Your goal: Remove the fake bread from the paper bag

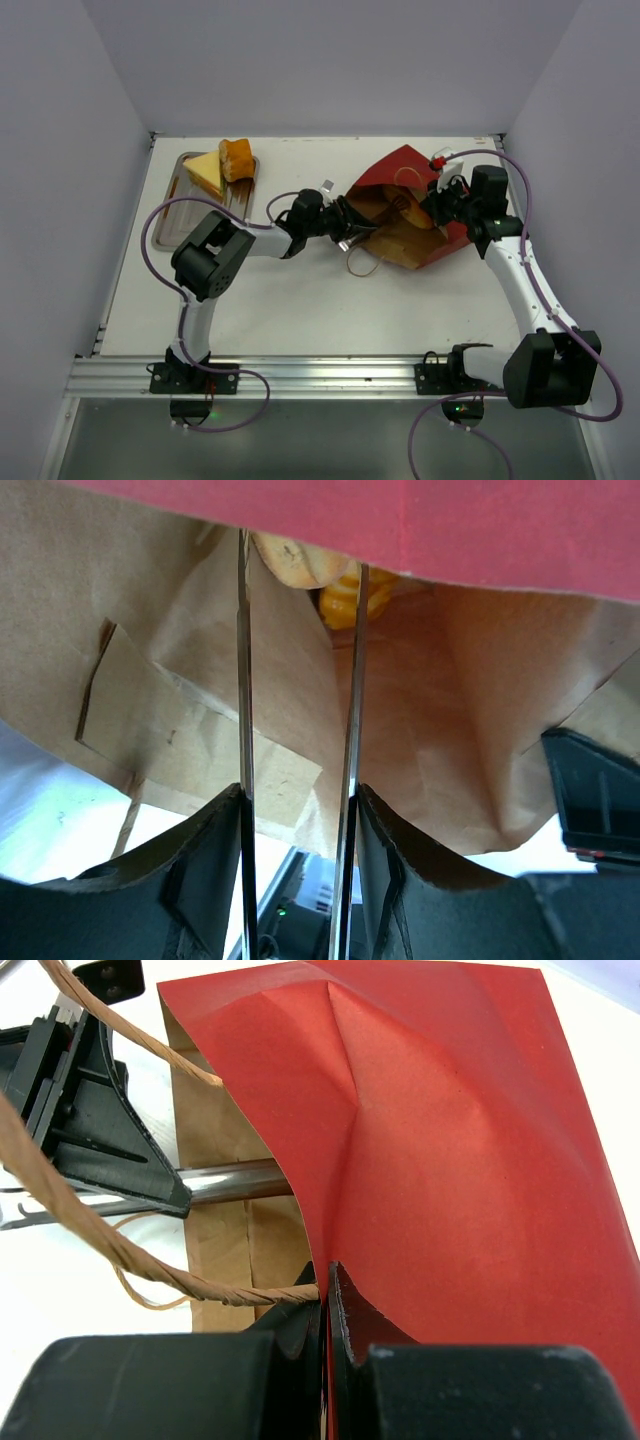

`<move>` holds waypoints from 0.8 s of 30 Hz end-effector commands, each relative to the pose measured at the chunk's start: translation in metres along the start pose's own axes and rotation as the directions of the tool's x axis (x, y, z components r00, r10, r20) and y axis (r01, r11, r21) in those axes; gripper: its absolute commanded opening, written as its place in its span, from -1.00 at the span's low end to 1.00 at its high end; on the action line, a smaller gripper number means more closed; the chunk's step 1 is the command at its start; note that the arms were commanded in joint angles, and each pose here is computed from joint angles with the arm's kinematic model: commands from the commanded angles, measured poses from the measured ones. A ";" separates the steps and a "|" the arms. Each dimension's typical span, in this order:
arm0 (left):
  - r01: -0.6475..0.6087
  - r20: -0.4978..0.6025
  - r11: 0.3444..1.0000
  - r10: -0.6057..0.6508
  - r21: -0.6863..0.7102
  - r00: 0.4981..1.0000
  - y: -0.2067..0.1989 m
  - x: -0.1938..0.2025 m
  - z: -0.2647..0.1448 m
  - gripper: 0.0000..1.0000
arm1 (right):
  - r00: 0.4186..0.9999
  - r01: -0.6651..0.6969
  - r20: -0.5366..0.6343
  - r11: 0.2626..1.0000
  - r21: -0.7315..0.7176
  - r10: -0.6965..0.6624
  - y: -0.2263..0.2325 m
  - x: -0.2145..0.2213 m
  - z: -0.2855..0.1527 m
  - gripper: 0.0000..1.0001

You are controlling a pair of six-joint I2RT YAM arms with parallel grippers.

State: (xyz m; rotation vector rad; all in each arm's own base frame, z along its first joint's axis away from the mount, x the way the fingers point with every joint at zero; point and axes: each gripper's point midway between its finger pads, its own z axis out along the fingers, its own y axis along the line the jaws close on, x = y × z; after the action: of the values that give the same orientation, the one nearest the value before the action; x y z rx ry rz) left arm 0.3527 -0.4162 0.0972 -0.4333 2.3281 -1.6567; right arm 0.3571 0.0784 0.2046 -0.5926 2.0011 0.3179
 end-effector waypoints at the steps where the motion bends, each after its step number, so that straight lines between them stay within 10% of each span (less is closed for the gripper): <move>1: 0.017 0.004 0.996 -0.018 0.083 1.000 -0.024 -0.002 0.001 -0.01 | 1.000 -0.004 0.017 1.000 -0.024 0.005 0.005 -0.002 -0.001 -0.95; 24: 0.231 -0.019 0.960 -0.231 0.159 0.973 -0.031 -0.008 0.009 -0.12 | 1.000 -0.005 0.018 0.999 -0.033 0.006 0.008 -0.001 -0.002 -0.95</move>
State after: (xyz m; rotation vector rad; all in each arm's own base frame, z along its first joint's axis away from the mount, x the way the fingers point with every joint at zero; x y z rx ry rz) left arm 0.3615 -0.4245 0.1070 -0.7248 2.2623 -1.8581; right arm 0.3558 0.0789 0.2012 -0.5944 2.0067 0.3248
